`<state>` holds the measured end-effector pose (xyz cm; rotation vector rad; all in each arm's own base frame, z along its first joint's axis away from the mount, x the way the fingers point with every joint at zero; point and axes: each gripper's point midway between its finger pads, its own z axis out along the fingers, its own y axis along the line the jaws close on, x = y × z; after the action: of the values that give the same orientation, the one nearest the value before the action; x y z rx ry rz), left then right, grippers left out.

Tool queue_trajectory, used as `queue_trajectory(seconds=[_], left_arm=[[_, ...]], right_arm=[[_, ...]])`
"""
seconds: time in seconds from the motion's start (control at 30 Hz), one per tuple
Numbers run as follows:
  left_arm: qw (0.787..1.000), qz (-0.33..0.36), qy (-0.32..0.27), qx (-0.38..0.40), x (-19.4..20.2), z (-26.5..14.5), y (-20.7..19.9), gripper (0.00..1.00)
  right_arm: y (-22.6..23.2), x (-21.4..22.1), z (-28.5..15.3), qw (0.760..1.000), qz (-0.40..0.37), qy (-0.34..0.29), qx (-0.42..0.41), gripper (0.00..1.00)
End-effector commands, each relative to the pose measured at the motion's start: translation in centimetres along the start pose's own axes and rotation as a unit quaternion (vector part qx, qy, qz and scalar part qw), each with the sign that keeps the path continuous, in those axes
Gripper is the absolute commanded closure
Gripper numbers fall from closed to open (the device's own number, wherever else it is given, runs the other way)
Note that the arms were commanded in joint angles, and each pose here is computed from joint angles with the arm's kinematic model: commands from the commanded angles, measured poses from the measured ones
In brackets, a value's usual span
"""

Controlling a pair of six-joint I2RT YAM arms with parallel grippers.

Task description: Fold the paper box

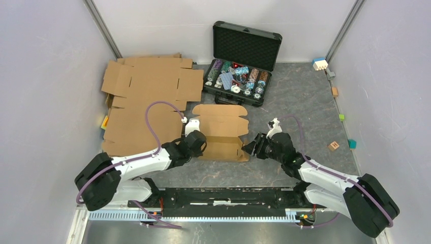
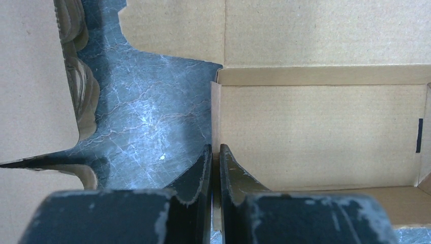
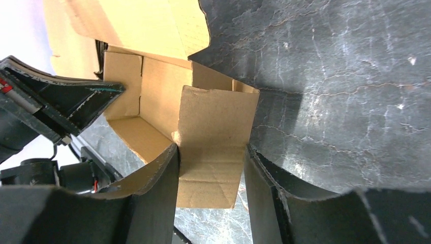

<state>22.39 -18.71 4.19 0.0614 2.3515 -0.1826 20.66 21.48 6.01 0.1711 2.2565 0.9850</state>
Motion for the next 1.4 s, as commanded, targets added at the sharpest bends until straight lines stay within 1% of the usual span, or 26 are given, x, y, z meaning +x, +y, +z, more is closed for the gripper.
queue_trajectory(seconds=[0.0, 0.2, 0.3, 0.33, 0.4, 0.47, 0.53, 0.7, 0.83, 0.93, 1.2, 1.37], left_arm=[[1.0, -0.014, -0.01, -0.001, -0.4, -0.4, 0.2, 0.98], [1.0, 0.001, -0.008, 0.018, -0.8, -0.7, -0.7, 0.98], [1.0, 0.01, -0.006, 0.029, -1.2, -0.8, -1.6, 0.98], [0.999, 0.013, -0.005, 0.031, -1.2, -0.8, -1.8, 0.98], [0.999, 0.016, -0.005, 0.035, -1.4, -0.8, -2.2, 0.98], [0.999, 0.018, -0.005, 0.034, -1.5, -0.8, -2.4, 0.97], [0.999, 0.018, -0.006, 0.035, -1.6, -0.8, -2.5, 0.97], [0.999, 0.018, -0.005, 0.034, -1.6, -0.8, -2.5, 0.97], [0.999, 0.019, -0.005, 0.033, -1.6, -0.7, -2.6, 0.97], [1.0, 0.023, -0.005, 0.021, -1.6, -0.7, -2.4, 0.97], [0.999, 0.035, 0.0, -0.011, -1.7, -0.6, -1.6, 0.96], [1.0, 0.03, 0.0, -0.005, -1.7, -0.7, -2.0, 0.96]], right_arm=[[2.3, -0.7, -0.3, 0.998, 0.008, -0.014, -0.063, 0.56], [3.3, -0.6, -0.3, 0.996, 0.0, -0.006, -0.087, 0.53], [4.3, -0.1, -0.1, 0.993, -0.008, 0.018, -0.113, 0.47], [4.6, 0.0, 0.0, 0.992, -0.01, 0.026, -0.12, 0.42], [4.8, 0.3, 0.2, 0.991, -0.015, 0.038, -0.124, 0.27], [4.4, 0.4, 0.4, 0.993, -0.02, 0.042, -0.11, 0.17], [3.7, 0.2, 0.6, 0.995, -0.027, 0.038, -0.092, 0.12], [4.0, 0.0, 0.3, 0.994, -0.037, 0.031, -0.098, 0.14], [4.4, -0.3, 0.0, 0.993, -0.046, 0.028, -0.104, 0.12], [4.3, -0.4, -0.1, 0.993, -0.051, 0.026, -0.099, 0.13], [2.8, -0.9, -0.7, 0.996, -0.068, 0.009, -0.059, 0.24], [2.7, -0.7, -1.0, 0.996, -0.066, 0.004, -0.064, 0.36]])
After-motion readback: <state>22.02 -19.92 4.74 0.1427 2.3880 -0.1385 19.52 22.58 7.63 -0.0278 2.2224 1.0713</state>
